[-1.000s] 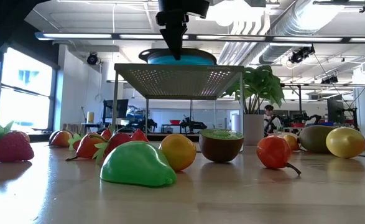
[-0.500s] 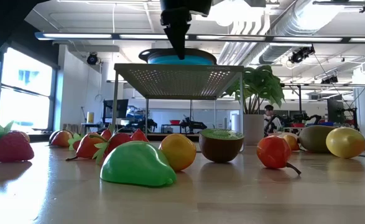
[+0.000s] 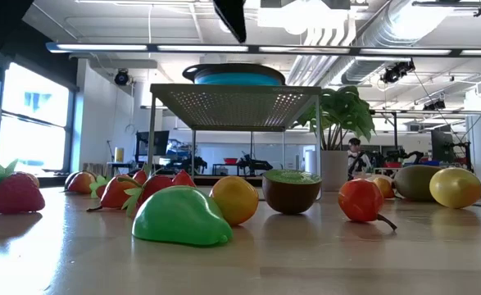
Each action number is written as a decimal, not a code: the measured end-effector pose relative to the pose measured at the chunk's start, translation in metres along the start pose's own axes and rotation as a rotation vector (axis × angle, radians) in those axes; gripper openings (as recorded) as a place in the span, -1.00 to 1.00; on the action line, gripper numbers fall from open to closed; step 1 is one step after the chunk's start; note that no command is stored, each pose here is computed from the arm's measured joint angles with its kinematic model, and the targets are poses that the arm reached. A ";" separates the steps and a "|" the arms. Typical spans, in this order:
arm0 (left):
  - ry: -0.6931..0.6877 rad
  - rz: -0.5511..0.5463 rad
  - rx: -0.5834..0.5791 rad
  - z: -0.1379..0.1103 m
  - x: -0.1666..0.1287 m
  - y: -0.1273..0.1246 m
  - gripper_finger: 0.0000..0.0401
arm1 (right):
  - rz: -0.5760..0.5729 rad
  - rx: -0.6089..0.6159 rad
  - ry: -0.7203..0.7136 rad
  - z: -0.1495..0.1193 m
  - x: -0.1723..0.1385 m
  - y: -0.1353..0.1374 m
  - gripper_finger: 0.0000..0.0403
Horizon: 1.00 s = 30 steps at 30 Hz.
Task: Pick & Place Fruit
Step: Put the brown kiwi in the blue bowl on the shelf
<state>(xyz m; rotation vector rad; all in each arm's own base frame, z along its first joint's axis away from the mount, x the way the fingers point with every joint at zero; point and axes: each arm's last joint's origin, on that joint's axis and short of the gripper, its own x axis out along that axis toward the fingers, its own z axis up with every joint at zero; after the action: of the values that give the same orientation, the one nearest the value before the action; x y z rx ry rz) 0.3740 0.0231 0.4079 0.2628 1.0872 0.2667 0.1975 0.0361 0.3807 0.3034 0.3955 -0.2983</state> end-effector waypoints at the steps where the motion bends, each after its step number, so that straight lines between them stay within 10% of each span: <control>1: -0.028 -0.025 0.000 0.000 -0.006 -0.002 0.02 | 0.000 0.000 0.000 0.000 0.000 0.000 -0.98; 16: -0.347 -0.154 0.021 -0.003 -0.082 -0.030 0.02 | -0.003 -0.011 0.006 -0.001 0.000 0.000 -0.98; 30: -0.429 -0.205 0.050 -0.005 -0.055 -0.074 0.02 | -0.007 -0.015 0.013 -0.001 0.000 -0.001 -0.98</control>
<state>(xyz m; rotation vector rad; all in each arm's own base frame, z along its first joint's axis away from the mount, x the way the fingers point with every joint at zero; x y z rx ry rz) 0.3512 -0.0640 0.4261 0.2369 0.6891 -0.0038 0.1968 0.0359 0.3794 0.2891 0.4118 -0.2999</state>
